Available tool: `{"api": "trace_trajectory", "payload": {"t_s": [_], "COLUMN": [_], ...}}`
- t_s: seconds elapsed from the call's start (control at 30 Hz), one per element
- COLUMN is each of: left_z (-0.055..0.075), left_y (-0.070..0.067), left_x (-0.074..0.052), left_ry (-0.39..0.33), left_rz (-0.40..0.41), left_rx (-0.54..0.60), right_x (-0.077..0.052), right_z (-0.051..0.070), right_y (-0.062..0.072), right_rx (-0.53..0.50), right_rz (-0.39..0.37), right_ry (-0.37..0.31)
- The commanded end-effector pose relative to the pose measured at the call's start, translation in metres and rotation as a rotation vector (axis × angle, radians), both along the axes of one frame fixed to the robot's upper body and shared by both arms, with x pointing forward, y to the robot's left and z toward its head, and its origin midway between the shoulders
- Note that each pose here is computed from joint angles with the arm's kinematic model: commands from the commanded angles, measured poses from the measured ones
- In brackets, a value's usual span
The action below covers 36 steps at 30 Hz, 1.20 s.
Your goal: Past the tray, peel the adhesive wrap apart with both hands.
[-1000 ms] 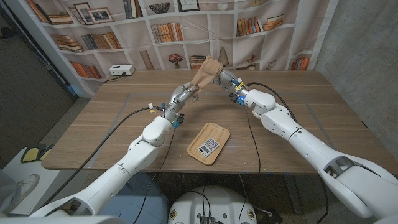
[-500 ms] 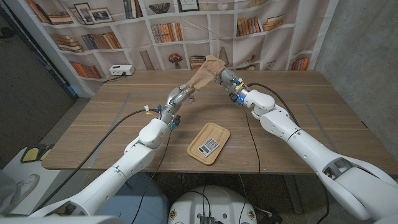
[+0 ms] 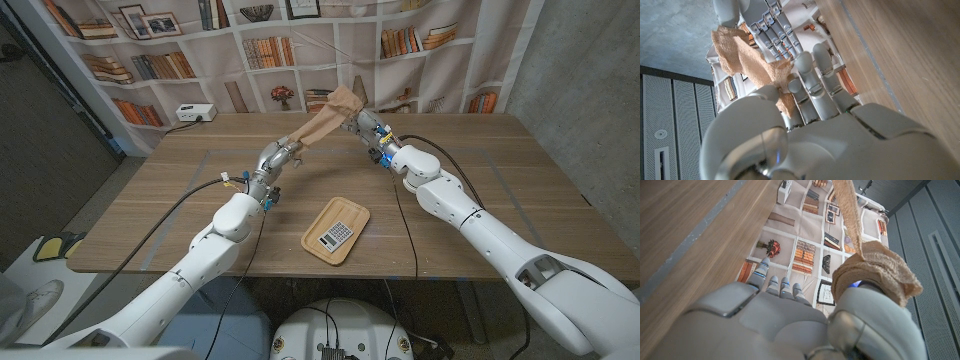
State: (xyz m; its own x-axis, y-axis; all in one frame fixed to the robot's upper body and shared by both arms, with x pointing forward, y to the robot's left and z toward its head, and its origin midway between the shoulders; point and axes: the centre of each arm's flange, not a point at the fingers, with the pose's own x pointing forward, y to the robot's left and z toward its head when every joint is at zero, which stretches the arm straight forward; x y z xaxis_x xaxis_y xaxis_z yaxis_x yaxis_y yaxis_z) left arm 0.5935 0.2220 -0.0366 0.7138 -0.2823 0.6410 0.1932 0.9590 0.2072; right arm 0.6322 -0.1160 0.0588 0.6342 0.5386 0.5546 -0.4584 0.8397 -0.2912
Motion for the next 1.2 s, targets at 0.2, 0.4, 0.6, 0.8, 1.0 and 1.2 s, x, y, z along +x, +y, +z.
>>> {"api": "trace_trajectory", "payload": {"t_s": [0.2,0.4,0.6,0.8,1.0,1.2], "left_z": [0.002,0.002,-0.001,-0.007,-0.015,-0.019], "left_y": [0.026,0.028,0.035,0.045,0.054,0.066], "left_x": [-0.003,-0.005,-0.008,-0.012,-0.017,-0.02], "left_ry": [-0.008,-0.011,-0.003,0.011,0.022,0.024], "left_rz": [0.009,0.016,0.033,0.044,0.057,0.065], "left_rx": [-0.016,-0.028,-0.036,-0.026,-0.042,-0.047], "right_x": [0.004,0.005,0.005,0.005,0.002,0.0], "right_z": [-0.001,0.0,-0.001,-0.002,-0.003,-0.005], "right_y": [-0.011,-0.023,-0.033,-0.042,-0.047,-0.05], "right_rx": [0.065,0.089,0.112,0.141,0.147,0.161], "right_rz": [-0.116,-0.156,-0.183,-0.215,-0.241,-0.265], "right_ry": [-0.008,-0.017,-0.009,-0.007,-0.01,-0.005]}}
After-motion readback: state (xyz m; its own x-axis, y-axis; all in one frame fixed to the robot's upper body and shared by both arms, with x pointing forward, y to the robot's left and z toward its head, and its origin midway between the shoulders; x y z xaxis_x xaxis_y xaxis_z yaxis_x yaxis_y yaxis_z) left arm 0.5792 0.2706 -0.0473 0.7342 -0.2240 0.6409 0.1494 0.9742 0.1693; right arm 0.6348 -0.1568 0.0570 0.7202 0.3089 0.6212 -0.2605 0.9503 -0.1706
